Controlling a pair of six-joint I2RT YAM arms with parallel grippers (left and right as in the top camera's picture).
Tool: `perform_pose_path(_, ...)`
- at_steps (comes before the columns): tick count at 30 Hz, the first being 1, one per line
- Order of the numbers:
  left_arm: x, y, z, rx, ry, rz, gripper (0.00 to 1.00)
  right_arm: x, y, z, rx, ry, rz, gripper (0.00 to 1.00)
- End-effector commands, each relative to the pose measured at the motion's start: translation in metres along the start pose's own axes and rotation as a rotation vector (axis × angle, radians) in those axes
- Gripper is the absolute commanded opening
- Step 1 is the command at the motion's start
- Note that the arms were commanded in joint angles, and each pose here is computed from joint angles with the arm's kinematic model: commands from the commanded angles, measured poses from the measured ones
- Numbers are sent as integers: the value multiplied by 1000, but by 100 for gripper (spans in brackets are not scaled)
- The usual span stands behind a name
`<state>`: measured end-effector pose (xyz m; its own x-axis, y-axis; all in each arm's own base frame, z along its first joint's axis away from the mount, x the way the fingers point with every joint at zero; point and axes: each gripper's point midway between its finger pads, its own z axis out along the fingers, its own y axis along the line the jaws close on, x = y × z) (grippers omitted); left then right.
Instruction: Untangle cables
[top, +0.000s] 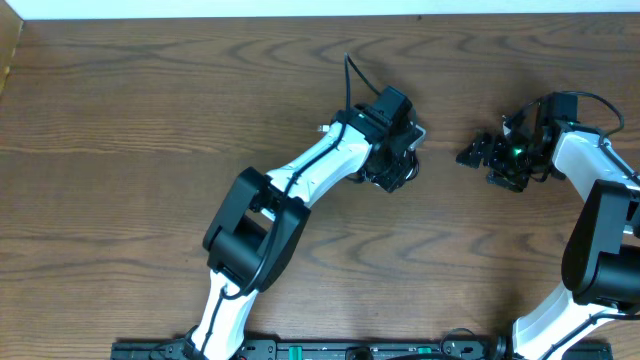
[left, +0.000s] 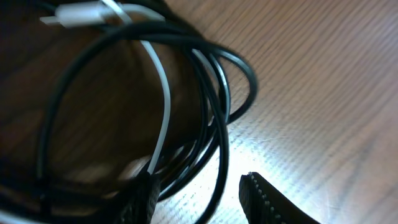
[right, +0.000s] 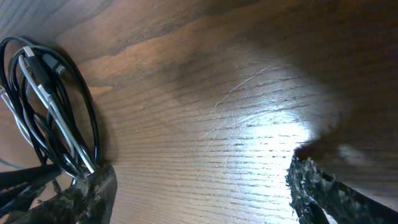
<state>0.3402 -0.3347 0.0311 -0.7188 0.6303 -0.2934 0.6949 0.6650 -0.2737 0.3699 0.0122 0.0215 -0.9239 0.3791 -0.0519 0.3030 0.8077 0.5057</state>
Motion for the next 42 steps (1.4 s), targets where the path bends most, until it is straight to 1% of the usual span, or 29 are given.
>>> perform_pose_path(1, 3, 2, 8, -12, 15, 26, 45, 4, 1, 3, -19, 19, -13, 84)
perform_pose_path(3, 4, 2, 10, -11, 18, 25, 43, 5, 1, 4, -20, 20, -15, 84)
perform_pose_path(6, 3, 2, 10, -11, 13, 27, 37, 5, 2, 4, -20, 21, -14, 84)
perform_pose_path(9, 2, 2, 10, -12, 9, 27, 29, 5, 1, 4, -19, 22, -14, 83)
perform_pose_path(11, 2, 2, 10, -11, 11, 23, 19, 6, 2, 4, -19, 26, -13, 83)
perform_pose_path(12, 3, 2, 10, -11, 13, 19, 8, 7, 2, 4, -19, 28, -21, 83)
perform_pose_path(15, 4, 2, 9, -12, 20, -25, 7, 12, 7, 7, -19, 48, -78, 81)
perform_pose_path(18, 0, 0, -6, -13, 9, -70, 7, 20, 19, 8, -57, 72, -148, 79)
perform_pose_path(21, -17, -3, -43, -17, -49, -138, 7, 25, 43, 0, -144, 79, -229, 80)
perform_pose_path(24, -34, -7, -92, -11, -156, -200, 7, 23, 68, -17, -212, 41, -277, 80)
perform_pose_path(28, -46, -12, -151, -7, -285, -252, 8, 27, 113, -48, -340, -24, -378, 82)
perform_pose_path(32, -47, -15, -190, -6, -363, -280, 8, 32, 150, -72, -407, -87, -440, 82)
perform_pose_path(35, -44, -15, -203, -3, -381, -310, 7, 38, 175, -84, -456, -116, -470, 80)
perform_pose_path(38, -39, -15, -204, 0, -364, -342, 7, 46, 201, -87, -497, -123, -499, 75)
perform_pose_path(42, -37, -15, -203, -2, -355, -346, 8, 45, 200, -67, -381, -123, -377, 59)
